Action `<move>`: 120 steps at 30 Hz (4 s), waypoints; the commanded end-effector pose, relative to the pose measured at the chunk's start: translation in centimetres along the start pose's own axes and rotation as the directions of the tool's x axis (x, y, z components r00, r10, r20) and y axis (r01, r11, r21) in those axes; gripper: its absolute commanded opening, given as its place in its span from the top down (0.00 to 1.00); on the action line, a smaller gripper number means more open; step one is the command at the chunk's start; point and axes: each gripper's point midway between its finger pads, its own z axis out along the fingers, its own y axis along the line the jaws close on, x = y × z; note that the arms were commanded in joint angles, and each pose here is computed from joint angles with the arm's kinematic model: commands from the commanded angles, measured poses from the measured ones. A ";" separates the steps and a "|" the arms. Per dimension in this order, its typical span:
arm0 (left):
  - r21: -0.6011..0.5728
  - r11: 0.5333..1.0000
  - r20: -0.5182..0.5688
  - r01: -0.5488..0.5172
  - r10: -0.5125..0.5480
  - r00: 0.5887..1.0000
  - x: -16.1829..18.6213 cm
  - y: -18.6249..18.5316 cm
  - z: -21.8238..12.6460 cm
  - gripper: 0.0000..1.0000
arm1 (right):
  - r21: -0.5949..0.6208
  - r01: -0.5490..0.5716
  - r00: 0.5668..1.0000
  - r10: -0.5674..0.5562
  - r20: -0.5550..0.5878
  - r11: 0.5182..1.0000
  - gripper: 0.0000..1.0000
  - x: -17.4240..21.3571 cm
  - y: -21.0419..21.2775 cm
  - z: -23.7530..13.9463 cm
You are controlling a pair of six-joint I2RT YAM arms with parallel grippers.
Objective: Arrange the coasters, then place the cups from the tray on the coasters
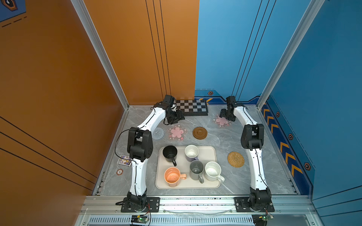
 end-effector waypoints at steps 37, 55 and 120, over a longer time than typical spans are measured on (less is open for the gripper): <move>0.016 1.000 0.000 0.020 -0.020 1.000 -1.9 1.1 1.1 0.39 | -0.262 0.015 0.973 0.046 0.226 0.965 0.27 -5.1 6.9 0.8; 0.006 1.000 0.006 0.019 -0.019 1.000 -1.2 1.0 0.0 0.39 | -0.198 -0.070 0.995 0.083 0.055 0.978 0.24 -1.2 4.3 2.8; -0.030 0.998 0.107 -0.061 0.063 0.992 4.6 -1.7 -9.1 0.38 | -0.038 -0.045 0.995 0.042 -0.090 0.998 0.27 7.8 -2.0 -8.9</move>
